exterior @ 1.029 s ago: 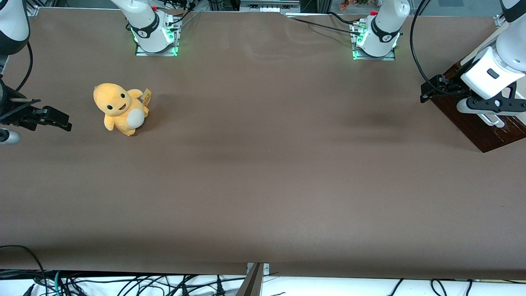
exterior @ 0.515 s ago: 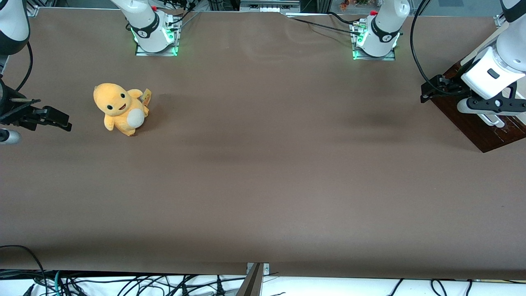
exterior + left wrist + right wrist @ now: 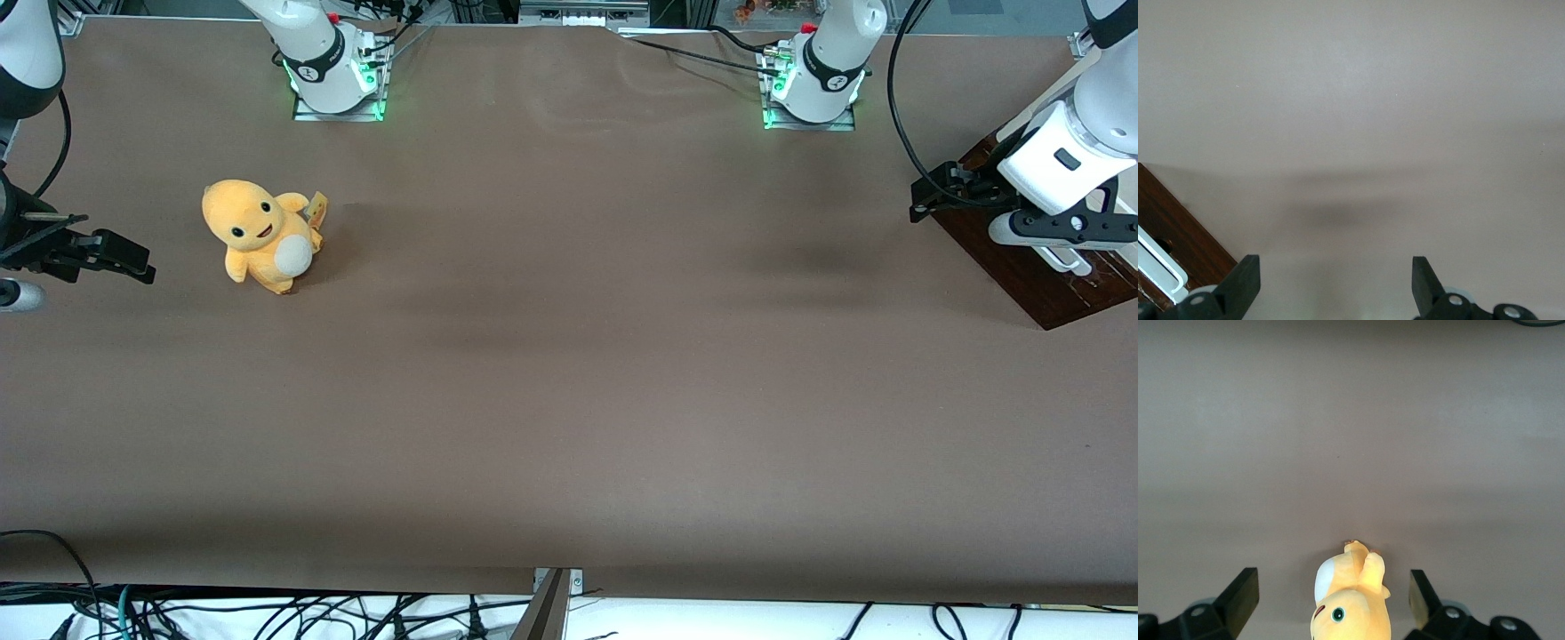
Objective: Open lower drawer with left arm only
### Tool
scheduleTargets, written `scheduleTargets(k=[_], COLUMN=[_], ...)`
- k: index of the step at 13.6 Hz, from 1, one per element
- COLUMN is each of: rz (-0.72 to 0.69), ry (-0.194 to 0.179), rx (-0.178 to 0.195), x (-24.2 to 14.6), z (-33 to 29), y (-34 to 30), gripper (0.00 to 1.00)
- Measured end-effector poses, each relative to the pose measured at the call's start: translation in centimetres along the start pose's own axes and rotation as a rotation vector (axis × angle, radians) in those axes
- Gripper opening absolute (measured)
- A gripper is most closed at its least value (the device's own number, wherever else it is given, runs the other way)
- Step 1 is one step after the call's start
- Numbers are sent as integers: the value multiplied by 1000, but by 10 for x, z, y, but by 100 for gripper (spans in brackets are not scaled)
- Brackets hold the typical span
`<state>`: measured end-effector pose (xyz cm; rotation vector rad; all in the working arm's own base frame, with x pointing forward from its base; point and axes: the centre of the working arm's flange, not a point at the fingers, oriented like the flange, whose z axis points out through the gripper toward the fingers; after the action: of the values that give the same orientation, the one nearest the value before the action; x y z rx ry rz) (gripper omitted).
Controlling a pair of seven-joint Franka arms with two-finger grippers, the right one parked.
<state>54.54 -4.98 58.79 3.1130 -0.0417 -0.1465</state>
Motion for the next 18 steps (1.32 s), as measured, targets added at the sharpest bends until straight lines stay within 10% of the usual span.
scheduleTargets(k=[14, 18], rz=[-29, -23], ry=[-87, -79], rx=[8, 233], x=[33, 45], z=[50, 49], y=[-19, -36], gripper=[100, 100])
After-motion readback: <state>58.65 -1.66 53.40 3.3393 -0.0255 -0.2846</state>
